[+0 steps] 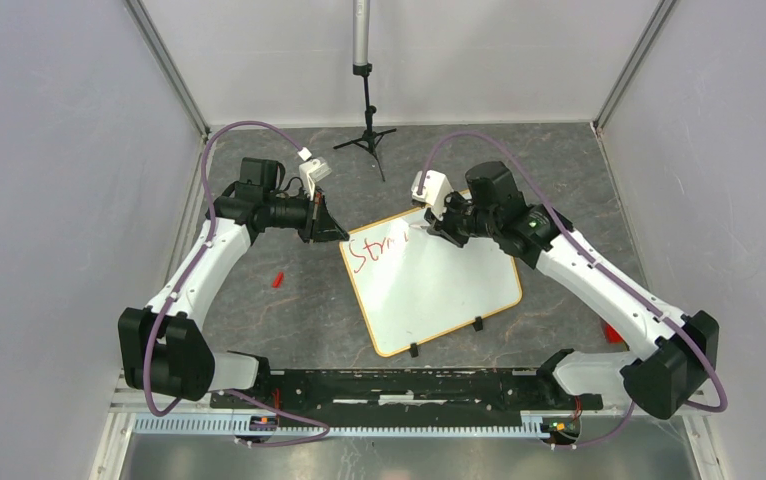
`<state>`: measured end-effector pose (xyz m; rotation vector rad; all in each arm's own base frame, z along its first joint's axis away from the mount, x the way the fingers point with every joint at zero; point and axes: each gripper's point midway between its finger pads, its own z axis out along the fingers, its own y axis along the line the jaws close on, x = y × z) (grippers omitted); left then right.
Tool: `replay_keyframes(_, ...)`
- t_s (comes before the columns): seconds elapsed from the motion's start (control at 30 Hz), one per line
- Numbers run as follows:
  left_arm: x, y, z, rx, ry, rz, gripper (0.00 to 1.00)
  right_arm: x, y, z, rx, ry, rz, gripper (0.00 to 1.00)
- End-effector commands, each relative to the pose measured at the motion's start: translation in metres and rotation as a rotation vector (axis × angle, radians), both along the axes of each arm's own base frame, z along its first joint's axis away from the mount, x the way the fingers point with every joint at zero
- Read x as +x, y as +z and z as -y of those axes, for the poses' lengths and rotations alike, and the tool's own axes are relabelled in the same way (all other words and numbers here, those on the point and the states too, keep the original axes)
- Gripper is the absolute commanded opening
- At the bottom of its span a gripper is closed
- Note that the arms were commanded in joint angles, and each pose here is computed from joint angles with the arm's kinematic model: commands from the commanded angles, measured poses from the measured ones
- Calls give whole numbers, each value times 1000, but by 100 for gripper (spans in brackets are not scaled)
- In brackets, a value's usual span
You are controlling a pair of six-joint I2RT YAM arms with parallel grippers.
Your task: Write a sentence on the whiteboard
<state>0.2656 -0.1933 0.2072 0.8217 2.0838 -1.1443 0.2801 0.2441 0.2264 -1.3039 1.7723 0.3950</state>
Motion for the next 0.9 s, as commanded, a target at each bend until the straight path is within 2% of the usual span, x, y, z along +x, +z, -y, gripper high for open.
replay_keyframes(0.0, -15, 0, 9, -12, -68, -14, 3, 8, 12, -11, 36, 14, 17, 0)
replay_keyframes(0.53, -13, -2, 8, -5, -69, -19, 2, -13, -17, 5, -21, 27, -36, 0)
replay_keyframes(0.87, -13, -2, 8, -6, -68, -21, 2, 4, 2, 6, -20, -19, 34, 0)
